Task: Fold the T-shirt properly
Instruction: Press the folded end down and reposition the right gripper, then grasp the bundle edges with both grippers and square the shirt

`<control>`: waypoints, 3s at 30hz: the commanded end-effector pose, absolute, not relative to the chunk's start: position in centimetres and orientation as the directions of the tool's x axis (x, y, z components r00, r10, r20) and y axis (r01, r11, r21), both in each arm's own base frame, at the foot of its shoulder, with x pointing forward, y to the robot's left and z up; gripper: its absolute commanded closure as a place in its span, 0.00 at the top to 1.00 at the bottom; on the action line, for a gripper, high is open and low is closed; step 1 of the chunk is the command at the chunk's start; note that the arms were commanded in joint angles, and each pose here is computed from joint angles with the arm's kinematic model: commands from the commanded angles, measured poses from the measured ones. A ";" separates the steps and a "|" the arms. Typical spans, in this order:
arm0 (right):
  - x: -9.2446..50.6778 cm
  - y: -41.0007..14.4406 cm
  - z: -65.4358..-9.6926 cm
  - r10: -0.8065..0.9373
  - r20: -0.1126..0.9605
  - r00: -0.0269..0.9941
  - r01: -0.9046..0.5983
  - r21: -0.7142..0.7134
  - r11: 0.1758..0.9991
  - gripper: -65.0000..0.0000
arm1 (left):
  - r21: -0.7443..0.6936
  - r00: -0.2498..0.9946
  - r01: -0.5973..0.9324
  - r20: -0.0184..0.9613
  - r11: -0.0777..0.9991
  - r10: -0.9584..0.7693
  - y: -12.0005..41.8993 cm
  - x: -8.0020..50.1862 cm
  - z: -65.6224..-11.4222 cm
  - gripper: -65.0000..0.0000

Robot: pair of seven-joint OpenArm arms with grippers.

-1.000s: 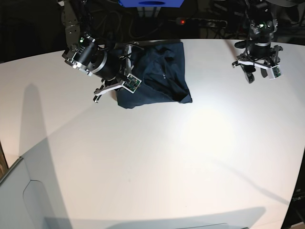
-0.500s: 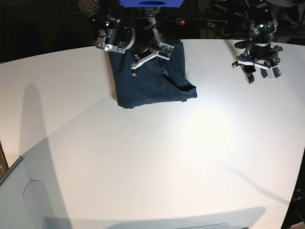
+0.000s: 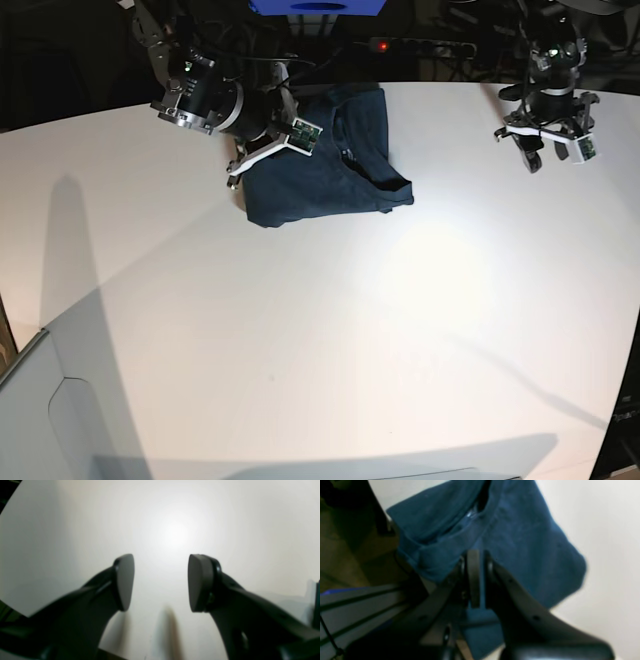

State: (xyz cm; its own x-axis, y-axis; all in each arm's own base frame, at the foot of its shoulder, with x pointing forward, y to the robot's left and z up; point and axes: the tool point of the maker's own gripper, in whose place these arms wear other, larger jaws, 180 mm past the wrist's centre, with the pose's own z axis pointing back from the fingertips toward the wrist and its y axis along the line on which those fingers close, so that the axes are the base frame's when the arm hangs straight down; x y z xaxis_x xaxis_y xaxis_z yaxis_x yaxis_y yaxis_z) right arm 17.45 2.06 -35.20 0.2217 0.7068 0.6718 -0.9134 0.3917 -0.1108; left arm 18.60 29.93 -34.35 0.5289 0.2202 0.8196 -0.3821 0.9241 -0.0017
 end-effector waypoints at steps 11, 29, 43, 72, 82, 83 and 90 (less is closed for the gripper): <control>13.2 7.7 -38.8 0.672 0.702 0.237 -0.963 0.078 0.259 0.00 | 0.009 0.507 -0.376 0.839 0.926 0.197 30.2 18.9 -33.4 0.51; 17.2 6.6 -35.8 0.612 0.762 0.213 -0.939 -0.013 0.344 0.00 | 0.022 0.517 -0.391 0.833 0.920 0.199 30.7 18.0 -33.5 0.51; 24.0 0.7 -40.1 0.628 0.689 0.363 -0.864 -0.004 0.503 0.00 | 0.000 0.593 -0.330 0.779 0.944 0.207 27.8 16.3 -35.7 0.51; 26.2 0.8 -34.8 0.621 0.751 0.224 -0.857 -0.152 0.493 0.00 | -0.314 0.731 0.053 0.659 0.948 0.177 8.2 14.3 -37.8 0.51; 25.1 0.2 -35.8 0.634 0.733 0.247 -0.862 -0.134 0.490 0.00 | -0.356 0.745 0.103 0.646 0.929 0.165 5.6 14.7 -38.5 0.51; 25.1 0.2 -35.8 0.634 0.733 0.247 -0.862 -0.134 0.490 0.00 | -0.358 0.749 0.105 0.642 0.928 0.163 5.5 14.6 -38.7 0.51; 25.0 0.2 -35.8 0.634 0.732 0.248 -0.862 -0.132 0.490 0.00 | -0.358 0.770 0.096 0.618 0.929 0.158 5.5 14.1 -39.8 0.45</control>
State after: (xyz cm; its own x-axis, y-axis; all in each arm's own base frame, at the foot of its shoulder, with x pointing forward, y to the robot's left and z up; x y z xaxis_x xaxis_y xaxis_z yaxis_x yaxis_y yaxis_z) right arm 24.50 -0.29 -37.03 0.2834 0.6520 0.7033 -0.8594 0.4981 -0.1154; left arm 13.91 5.82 -40.43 0.7830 0.1536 0.6028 0.0850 0.9336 -0.3482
